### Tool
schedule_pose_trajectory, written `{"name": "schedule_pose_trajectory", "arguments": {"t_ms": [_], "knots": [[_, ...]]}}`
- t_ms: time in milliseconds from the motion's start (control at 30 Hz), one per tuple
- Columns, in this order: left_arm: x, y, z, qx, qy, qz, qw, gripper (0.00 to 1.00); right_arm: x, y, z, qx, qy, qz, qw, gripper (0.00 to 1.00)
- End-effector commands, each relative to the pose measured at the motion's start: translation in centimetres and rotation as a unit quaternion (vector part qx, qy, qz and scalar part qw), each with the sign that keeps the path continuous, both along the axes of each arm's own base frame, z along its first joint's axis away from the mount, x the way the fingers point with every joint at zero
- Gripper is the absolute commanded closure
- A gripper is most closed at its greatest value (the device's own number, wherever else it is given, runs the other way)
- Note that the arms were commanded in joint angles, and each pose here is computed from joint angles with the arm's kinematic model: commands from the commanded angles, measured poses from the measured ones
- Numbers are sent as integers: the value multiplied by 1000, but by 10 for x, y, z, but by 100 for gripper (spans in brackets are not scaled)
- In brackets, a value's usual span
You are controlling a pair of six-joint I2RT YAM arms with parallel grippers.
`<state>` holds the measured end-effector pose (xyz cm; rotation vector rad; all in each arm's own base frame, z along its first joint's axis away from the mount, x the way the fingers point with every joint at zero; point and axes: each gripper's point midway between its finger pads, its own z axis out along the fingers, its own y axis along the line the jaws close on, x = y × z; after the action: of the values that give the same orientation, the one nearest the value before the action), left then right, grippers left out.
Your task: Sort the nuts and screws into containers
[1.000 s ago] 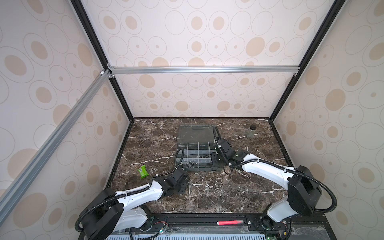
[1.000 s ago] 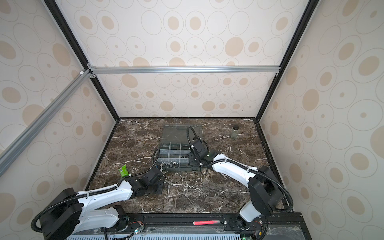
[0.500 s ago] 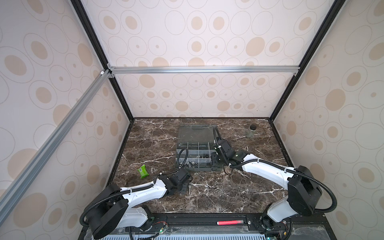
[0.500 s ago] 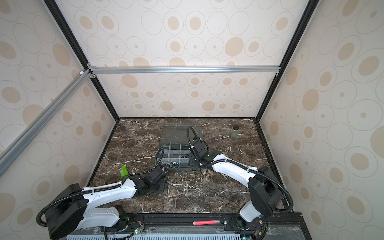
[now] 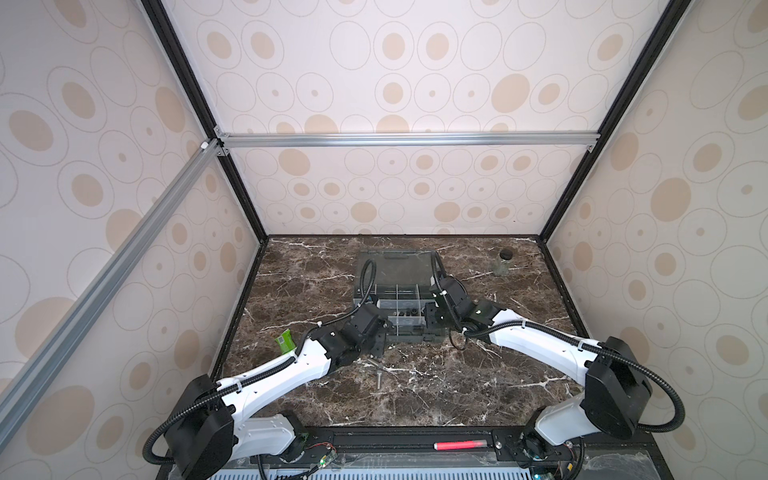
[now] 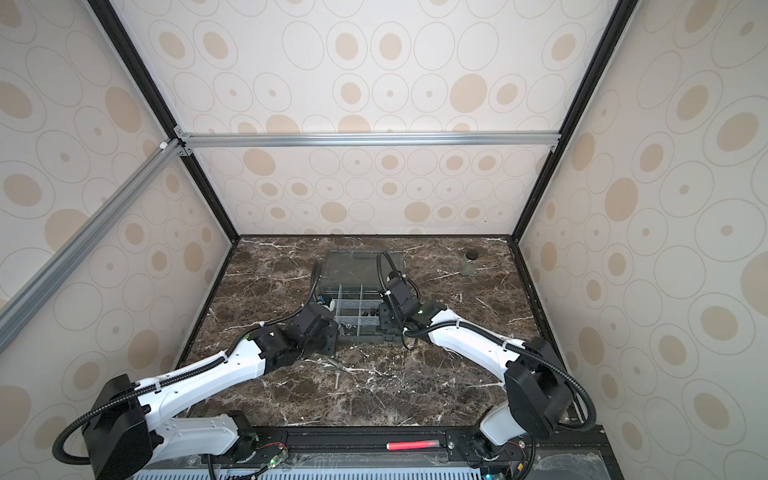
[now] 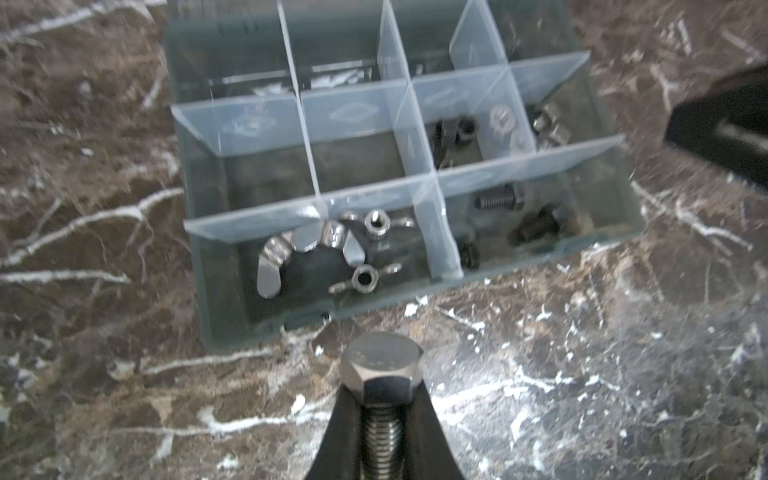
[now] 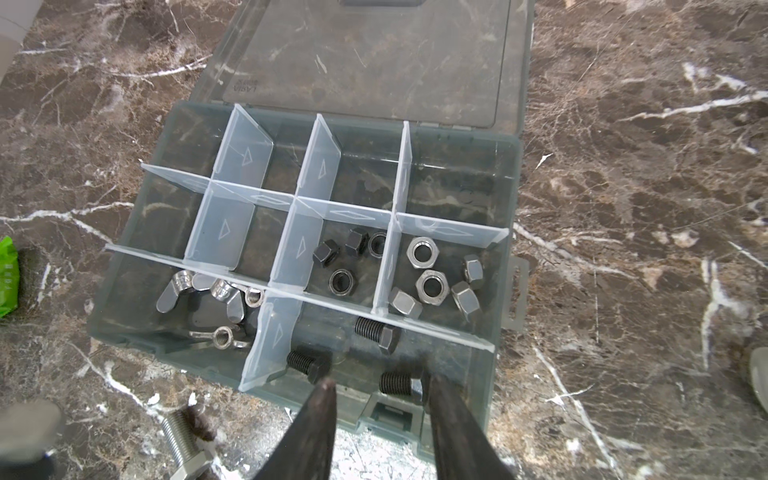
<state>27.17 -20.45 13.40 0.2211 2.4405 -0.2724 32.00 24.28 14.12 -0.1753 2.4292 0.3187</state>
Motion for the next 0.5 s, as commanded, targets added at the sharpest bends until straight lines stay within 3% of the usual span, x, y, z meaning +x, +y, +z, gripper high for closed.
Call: {"name": "schedule_pose_trajectory", "arguments": {"t_ms": [0, 233, 467], "knots": [[44, -9, 21, -1, -49, -4, 999, 93, -2, -10, -1, -2, 0, -15, 1000, 59], [103, -37, 16, 17, -42, -22, 999, 93, -7, -26, 9, -20, -12, -23, 999, 59], [119, -43, 3, 9, -31, -25, 999, 90, -10, -37, 12, -15, -23, -34, 999, 59]]}}
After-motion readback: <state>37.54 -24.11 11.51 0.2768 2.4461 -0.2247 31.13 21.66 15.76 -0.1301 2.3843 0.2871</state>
